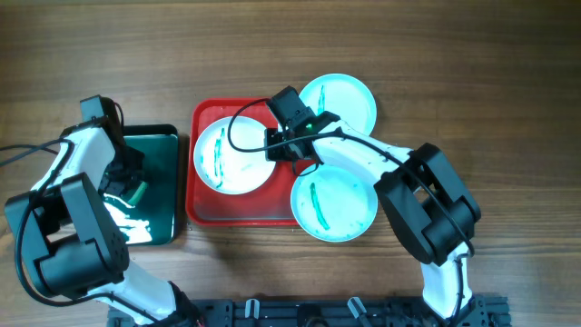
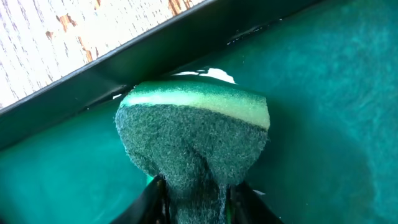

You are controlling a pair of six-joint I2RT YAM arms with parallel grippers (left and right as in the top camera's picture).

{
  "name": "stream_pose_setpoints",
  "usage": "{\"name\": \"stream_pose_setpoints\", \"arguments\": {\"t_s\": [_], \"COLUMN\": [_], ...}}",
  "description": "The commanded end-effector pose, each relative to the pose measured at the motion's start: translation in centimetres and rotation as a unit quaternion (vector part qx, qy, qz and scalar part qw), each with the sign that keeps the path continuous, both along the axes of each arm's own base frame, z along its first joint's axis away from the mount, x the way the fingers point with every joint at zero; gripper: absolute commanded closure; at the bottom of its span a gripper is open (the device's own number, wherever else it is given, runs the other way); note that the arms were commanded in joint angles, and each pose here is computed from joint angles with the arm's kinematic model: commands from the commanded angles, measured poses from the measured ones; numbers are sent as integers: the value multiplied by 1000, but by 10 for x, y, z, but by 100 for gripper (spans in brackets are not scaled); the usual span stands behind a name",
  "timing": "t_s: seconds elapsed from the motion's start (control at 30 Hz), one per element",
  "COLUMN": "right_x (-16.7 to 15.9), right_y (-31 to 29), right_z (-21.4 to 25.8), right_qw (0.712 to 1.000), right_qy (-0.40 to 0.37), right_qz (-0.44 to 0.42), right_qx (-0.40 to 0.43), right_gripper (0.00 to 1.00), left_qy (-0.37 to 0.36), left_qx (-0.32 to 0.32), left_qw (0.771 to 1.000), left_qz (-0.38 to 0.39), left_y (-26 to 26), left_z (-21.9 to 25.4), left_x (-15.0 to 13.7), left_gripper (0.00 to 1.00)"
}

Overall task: Clean dirty plates on tray and stack at the side
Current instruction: 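Grasp the green sponge with the left gripper and pinch the plate rim with the right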

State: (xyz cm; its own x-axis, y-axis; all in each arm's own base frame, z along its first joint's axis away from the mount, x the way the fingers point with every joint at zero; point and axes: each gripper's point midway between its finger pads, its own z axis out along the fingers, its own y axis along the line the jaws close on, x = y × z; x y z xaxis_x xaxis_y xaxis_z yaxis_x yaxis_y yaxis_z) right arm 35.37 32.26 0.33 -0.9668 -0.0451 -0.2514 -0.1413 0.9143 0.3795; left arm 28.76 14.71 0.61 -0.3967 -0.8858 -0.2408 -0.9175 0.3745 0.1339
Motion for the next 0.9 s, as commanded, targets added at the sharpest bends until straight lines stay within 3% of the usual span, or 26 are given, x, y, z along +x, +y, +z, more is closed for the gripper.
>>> {"name": "stream_pose_setpoints", "arguments": {"t_s": [0.0, 0.2, 0.4, 0.6, 0.8, 0.87], "right_x": [-6, -6, -8, -12, -11, -9], "right_y": [-1, 0, 5, 6, 0, -2], "right_z": [-19, -18, 0, 6, 6, 6], "right_qw": [1000, 1000, 998, 995, 995, 995], "right_qy": [15, 15, -1, 9, 21, 23], "right_qz": [9, 11, 63, 93, 87, 85], "right_qx": [-15, -13, 5, 29, 36, 38], "right_gripper": [95, 95, 96, 96, 96, 95], "left_qy": [18, 0, -107, -214, -160, -119], "left_qx": [-13, -32, -80, -110, -146, -140], "left_qw": [1000, 999, 978, 907, 846, 847], "left_qz": [-5, -43, -158, -346, -487, -499], "left_y": [-2, -7, -31, -94, -189, -197], "left_z": [-12, -1, 75, 146, 119, 97], "left_x": [-7, 3, 46, 64, 67, 65], "left_gripper": [95, 96, 96, 96, 96, 96]}}
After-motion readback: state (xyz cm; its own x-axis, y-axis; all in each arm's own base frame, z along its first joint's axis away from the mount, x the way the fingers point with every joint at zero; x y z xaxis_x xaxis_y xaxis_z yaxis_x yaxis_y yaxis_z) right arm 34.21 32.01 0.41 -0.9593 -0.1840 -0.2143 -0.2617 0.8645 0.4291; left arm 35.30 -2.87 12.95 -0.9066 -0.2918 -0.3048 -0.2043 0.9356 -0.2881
